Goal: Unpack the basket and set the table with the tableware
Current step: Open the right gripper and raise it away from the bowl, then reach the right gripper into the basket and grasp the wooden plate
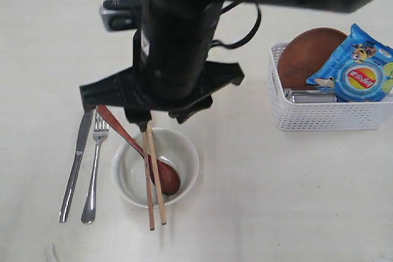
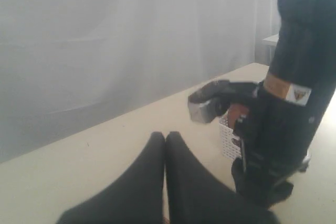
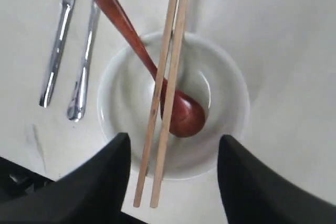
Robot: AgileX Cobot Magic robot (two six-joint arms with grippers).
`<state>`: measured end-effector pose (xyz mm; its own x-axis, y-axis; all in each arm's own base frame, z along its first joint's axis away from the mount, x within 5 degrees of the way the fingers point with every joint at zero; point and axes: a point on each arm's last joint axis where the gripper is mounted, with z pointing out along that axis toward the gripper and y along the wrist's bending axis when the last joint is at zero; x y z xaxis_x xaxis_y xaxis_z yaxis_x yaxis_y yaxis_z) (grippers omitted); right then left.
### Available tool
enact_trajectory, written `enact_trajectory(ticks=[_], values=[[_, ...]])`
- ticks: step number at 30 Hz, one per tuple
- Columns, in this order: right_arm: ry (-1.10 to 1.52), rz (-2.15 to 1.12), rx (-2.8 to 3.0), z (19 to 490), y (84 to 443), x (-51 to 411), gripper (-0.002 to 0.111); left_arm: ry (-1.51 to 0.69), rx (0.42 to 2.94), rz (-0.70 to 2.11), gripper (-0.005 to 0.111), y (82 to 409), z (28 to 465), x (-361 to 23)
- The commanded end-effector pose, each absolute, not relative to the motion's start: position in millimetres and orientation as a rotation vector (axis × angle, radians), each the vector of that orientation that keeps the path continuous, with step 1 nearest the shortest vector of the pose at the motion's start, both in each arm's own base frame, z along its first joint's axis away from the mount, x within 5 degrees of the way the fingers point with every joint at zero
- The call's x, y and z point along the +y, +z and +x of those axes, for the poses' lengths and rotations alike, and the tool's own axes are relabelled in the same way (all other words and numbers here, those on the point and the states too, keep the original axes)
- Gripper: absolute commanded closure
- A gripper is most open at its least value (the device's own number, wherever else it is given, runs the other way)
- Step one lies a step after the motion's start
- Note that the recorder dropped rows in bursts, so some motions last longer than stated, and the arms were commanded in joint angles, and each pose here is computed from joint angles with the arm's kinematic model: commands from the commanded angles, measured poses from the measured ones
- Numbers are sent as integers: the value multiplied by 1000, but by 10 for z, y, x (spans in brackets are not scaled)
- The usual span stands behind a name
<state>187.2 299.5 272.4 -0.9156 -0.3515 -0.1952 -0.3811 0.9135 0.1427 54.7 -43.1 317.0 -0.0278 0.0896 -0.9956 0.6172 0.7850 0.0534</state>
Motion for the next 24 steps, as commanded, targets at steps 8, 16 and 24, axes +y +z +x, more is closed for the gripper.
enact_trajectory(ticks=[8,16,24], values=[[153,-344,2613,2159,3727,1851,64,-463,1589,585,107,3138,544,-428],[77,-571,2684,2729,3589,991,78,-463,1592,586,107,3136,543,-428],[-46,-1014,2617,3163,3166,884,55,-463,1592,586,107,3136,543,-428]])
